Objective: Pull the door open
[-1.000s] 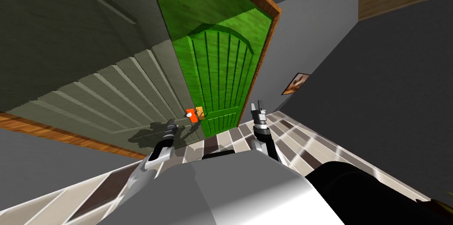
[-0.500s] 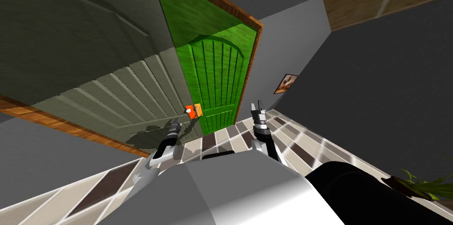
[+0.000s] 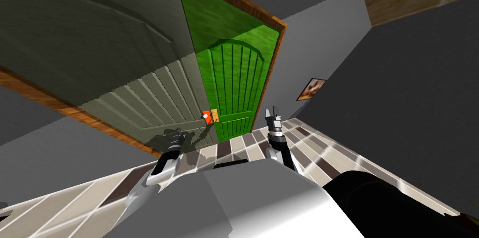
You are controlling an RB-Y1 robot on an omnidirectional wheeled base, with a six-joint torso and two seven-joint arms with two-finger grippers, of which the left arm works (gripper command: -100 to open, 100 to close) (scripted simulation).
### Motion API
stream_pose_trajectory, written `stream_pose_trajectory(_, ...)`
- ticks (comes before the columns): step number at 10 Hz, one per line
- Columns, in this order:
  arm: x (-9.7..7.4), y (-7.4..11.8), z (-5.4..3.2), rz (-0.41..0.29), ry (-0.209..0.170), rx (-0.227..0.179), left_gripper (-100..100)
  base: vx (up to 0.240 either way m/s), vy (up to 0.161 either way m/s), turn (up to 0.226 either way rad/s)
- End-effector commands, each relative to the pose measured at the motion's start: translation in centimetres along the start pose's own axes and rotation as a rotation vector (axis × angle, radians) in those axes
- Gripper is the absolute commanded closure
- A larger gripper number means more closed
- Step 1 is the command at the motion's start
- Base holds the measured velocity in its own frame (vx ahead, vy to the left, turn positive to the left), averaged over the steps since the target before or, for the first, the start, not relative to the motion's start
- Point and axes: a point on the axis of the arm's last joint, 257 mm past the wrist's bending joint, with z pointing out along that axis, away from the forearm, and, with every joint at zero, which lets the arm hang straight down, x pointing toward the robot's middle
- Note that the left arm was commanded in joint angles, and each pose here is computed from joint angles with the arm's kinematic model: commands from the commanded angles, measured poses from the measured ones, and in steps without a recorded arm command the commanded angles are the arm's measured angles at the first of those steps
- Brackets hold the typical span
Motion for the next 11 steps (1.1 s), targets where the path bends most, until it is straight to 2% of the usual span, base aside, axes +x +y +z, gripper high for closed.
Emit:
stream_pose_trajectory(1, -0.6, -0.1, -0.16, 0.005, -0.015, -0.003, -100, 0.14, 0.071, 0.023)
stream_pose_trajectory(4, 0.9, -0.7, 0.48, -0.005, 0.002, 0.012, -100, 0.182, 0.014, -0.062)
stream_pose_trajectory(6, 3.2, -1.6, 1.17, -0.02, 0.033, 0.033, -100, 0.199, -0.056, -0.166)
stream_pose_trajectory(8, 5.6, -2.5, 1.76, -0.036, 0.065, 0.054, -100, 0.205, -0.133, -0.125)
stream_pose_trajectory(9, 5.1, -2.1, 1.63, -0.03, 0.054, 0.046, -100, 0.094, -0.062, -0.025)
stream_pose_trajectory(10, 5.1, -2.1, 1.63, -0.03, 0.054, 0.046, 100, -0.012, 0.006, 0.028)
stream_pose_trajectory(11, 5.1, -2.1, 1.63, -0.03, 0.054, 0.046, 100, -0.033, 0.021, -0.018)
